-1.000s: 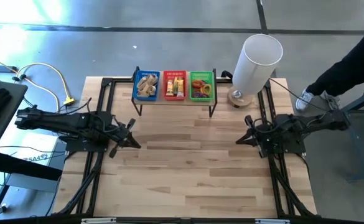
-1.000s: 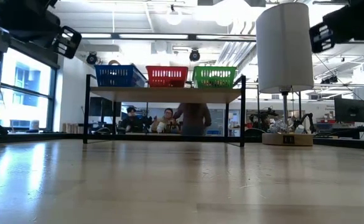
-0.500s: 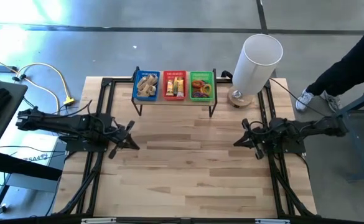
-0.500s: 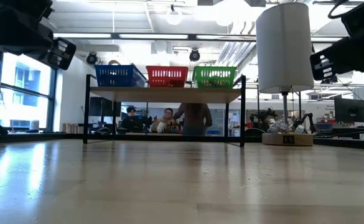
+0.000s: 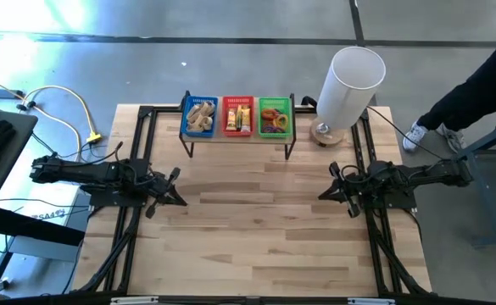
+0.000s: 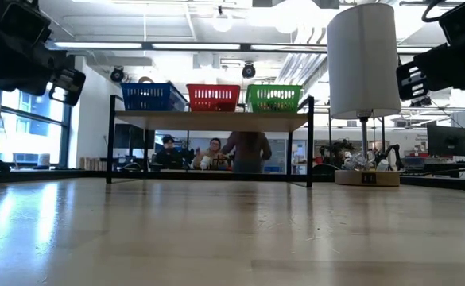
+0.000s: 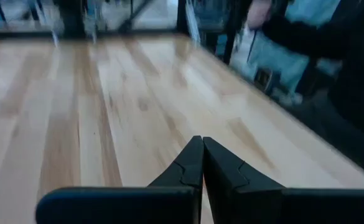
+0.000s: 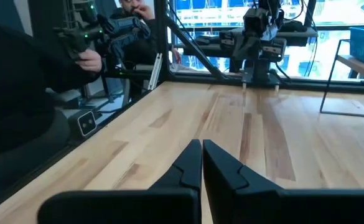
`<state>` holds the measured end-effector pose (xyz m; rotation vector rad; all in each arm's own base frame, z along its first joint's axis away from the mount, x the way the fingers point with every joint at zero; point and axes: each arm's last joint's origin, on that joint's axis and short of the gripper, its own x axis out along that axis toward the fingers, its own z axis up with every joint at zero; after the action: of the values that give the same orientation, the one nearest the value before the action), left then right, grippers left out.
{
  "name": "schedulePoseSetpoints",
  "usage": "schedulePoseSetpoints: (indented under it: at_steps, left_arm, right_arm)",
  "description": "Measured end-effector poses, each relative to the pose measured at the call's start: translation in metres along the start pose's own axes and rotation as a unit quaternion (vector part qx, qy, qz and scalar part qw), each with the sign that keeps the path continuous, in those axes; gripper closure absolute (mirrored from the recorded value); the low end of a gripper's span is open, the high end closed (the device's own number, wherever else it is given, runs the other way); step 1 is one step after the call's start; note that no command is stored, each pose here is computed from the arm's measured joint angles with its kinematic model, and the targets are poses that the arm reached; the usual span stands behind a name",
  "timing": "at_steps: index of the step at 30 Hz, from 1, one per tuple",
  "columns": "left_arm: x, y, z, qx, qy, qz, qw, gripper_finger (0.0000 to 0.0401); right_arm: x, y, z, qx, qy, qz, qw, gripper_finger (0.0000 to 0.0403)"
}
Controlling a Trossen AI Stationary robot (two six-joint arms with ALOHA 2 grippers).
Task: Pick & Place Office Desk Supplies
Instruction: Return to Home Position
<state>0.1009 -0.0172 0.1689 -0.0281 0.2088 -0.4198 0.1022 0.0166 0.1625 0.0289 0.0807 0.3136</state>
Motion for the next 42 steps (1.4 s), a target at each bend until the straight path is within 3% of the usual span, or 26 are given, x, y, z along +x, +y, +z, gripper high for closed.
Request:
schedulePoseSetpoints:
  at_steps: [5, 12, 23, 34, 42]
  left_arm:
    - [-0.002, -0.001, -0.001, -0.001, -0.038, -0.004, 0.999, 0.0399]
    - [-0.002, -0.002, -0.002, 0.006, -0.037, -0.012, 0.999, 0.0399]
    - [-0.003, -0.002, 0.002, 0.023, -0.062, -0.017, 0.998, 0.0399]
    - [-0.001, 0.009, -0.008, -0.028, -0.076, 0.152, 0.985, 0.0399]
    - [-0.001, 0.009, -0.009, -0.027, -0.070, 0.159, 0.984, 0.0399]
  right_arm:
    - [0.000, -0.001, -0.001, -0.012, 0.004, -0.012, 1.000, 0.0401]
    - [0.000, -0.002, -0.002, 0.013, 0.007, -0.027, 1.000, 0.0401]
    - [0.000, -0.002, -0.002, 0.005, 0.008, -0.028, 1.000, 0.0401]
    - [0.000, -0.003, -0.003, 0.004, 0.013, -0.058, 0.998, 0.0401]
    - [0.000, -0.006, -0.005, 0.002, 0.019, -0.094, 0.995, 0.0401]
